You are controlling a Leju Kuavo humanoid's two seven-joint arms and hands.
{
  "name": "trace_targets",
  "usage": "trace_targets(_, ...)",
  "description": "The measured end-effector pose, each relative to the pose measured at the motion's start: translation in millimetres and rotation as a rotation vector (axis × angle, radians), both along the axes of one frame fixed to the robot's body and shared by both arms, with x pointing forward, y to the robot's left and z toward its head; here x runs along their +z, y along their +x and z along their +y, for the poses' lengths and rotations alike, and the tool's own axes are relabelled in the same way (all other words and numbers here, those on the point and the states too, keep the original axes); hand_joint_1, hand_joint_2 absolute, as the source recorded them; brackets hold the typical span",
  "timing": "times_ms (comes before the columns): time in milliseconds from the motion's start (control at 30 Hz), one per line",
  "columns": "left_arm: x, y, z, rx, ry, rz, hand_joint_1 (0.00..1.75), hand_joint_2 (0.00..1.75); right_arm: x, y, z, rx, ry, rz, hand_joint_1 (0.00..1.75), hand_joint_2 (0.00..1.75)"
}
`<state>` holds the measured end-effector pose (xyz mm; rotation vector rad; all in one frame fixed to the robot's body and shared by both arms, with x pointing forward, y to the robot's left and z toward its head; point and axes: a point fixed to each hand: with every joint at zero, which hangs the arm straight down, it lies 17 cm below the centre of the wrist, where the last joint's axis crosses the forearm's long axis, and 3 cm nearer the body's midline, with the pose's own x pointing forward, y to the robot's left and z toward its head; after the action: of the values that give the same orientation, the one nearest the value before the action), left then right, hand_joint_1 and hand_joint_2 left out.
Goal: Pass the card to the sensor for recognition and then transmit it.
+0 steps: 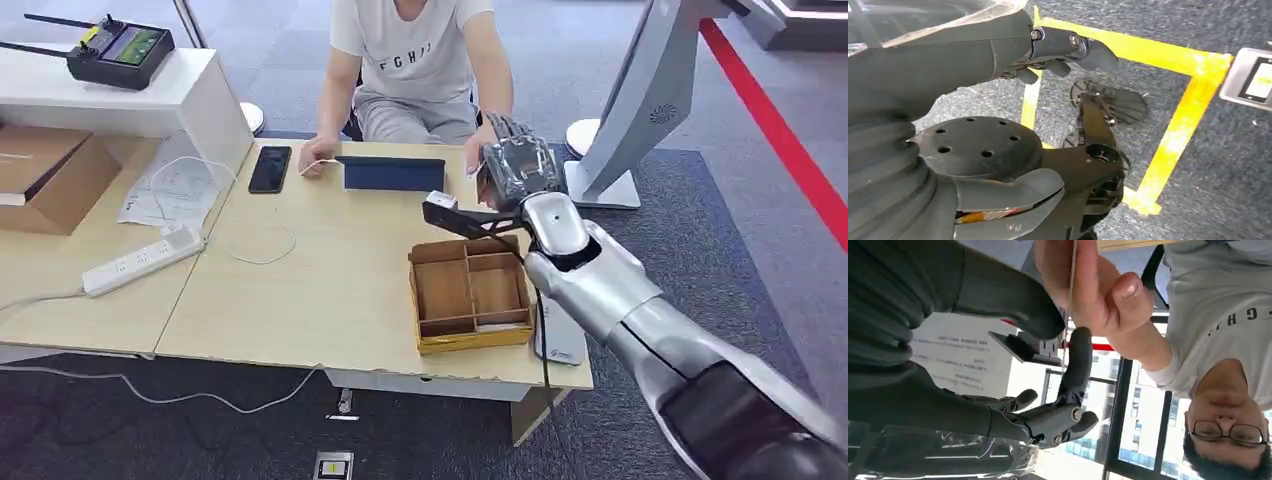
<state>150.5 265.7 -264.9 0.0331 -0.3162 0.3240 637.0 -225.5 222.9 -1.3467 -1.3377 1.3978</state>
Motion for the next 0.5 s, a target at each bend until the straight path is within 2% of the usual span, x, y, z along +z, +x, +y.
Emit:
trace_targets(233,-4,-18,-9,0.006,-0.053,0.061,0.00,1.75,-18,1,-19,-0.034,-0.040,0.036,0.00,0.00)
trace_targets(300,-5,-25,-14,0.007,-0.072,0.072,0.00,1.75,-22,1,-39,-0.069,-0.034,0.037,0.00,0.00)
trace_targets(400,-7,-34,-14,0.008,-0.066,0.075,0.00,1.75,-28,-1,-86,-0.150,-0.016,0.042,0.00,0.00)
trace_targets(500,-7,-36,-10,0.009,-0.040,0.061,0.00,1.75,-33,-9,-150,-0.267,-0.018,0.034,0.00,0.00)
